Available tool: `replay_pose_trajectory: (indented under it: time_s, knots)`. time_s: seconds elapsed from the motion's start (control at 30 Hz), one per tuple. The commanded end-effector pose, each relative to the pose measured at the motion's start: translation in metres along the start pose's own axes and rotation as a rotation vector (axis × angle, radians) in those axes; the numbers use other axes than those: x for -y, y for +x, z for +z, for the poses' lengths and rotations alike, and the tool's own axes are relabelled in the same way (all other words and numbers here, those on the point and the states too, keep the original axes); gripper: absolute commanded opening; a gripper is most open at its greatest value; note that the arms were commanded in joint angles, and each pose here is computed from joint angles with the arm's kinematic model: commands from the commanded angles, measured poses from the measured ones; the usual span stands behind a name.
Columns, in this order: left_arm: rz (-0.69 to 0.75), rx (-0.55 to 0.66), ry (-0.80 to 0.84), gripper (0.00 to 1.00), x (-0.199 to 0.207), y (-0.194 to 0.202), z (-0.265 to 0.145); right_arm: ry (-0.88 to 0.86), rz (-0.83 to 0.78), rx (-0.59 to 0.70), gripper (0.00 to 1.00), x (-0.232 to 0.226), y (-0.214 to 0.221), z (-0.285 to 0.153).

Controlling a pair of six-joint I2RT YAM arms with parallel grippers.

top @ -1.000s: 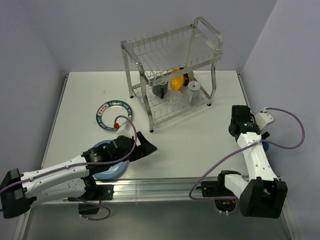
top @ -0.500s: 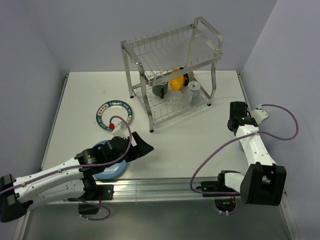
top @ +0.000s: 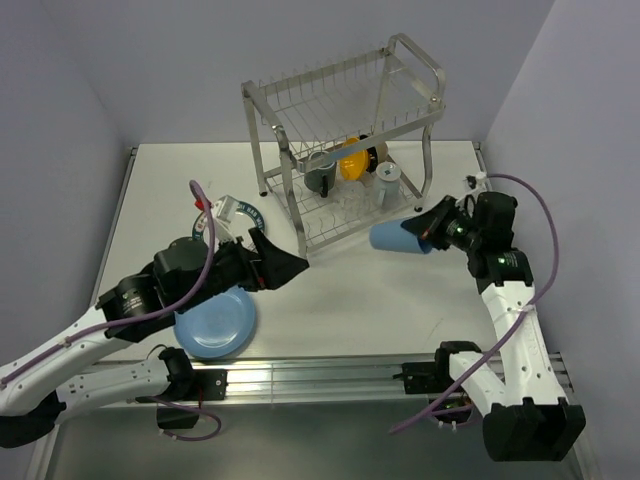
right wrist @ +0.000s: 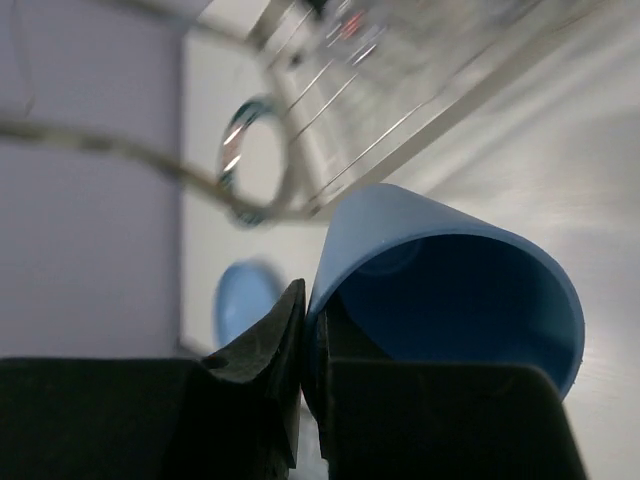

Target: Load the mixed dishes into the dish rack

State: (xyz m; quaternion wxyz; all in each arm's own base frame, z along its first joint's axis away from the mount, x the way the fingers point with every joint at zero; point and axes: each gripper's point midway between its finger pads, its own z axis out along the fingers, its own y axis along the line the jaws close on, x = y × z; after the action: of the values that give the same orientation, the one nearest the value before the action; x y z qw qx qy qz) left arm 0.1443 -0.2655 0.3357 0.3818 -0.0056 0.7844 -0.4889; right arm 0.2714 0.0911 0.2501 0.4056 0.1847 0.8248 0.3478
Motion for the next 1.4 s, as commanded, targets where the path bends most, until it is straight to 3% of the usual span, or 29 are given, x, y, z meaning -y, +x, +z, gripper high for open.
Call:
replay_pose_trajectory:
  time_s: [0.0,0.17,0.33,0.43,0.5,0.67,0.93,0.97,1.1,1.37]
  knots:
    - [0.116,-0.120,0.040,0.99,-0.003,0.025,0.008,-0.424,0.002,-0.240,0.00,-0.075,0.043,-0.020]
    - [0.135,-0.149,0.088,0.99,-0.010,0.042,0.016,-0.635,0.009,-0.378,0.00,-0.122,0.076,-0.046]
    - [0.122,-0.097,0.072,0.99,-0.019,0.037,0.008,-0.804,-0.002,-0.355,0.00,-0.155,0.074,-0.078]
    - [0.002,0.012,0.023,0.99,-0.028,0.020,0.000,-0.860,-0.015,-0.287,0.00,-0.169,0.069,-0.090]
    - [-0.168,0.098,0.032,0.99,-0.026,0.005,-0.012,-0.889,-0.043,-0.244,0.00,-0.176,0.070,-0.094]
    - [-0.491,0.269,0.209,0.99,-0.016,-0.020,-0.021,-0.911,-0.030,-0.092,0.00,-0.189,0.064,-0.081]
    - [-0.716,0.300,0.282,0.99,-0.009,-0.032,-0.012,-0.953,-0.065,0.028,0.00,-0.226,0.078,-0.069]
    - [-0.743,0.312,0.286,0.99,-0.013,-0.032,-0.013,-0.927,-0.078,0.089,0.00,-0.227,0.073,-0.064]
    - [-0.827,0.344,0.328,0.99,-0.016,-0.038,-0.020,-0.874,-0.123,0.139,0.00,-0.237,0.078,-0.058]
    - [-0.892,0.412,0.319,0.99,-0.027,-0.049,-0.029,-0.849,-0.179,0.107,0.00,-0.250,0.111,-0.040]
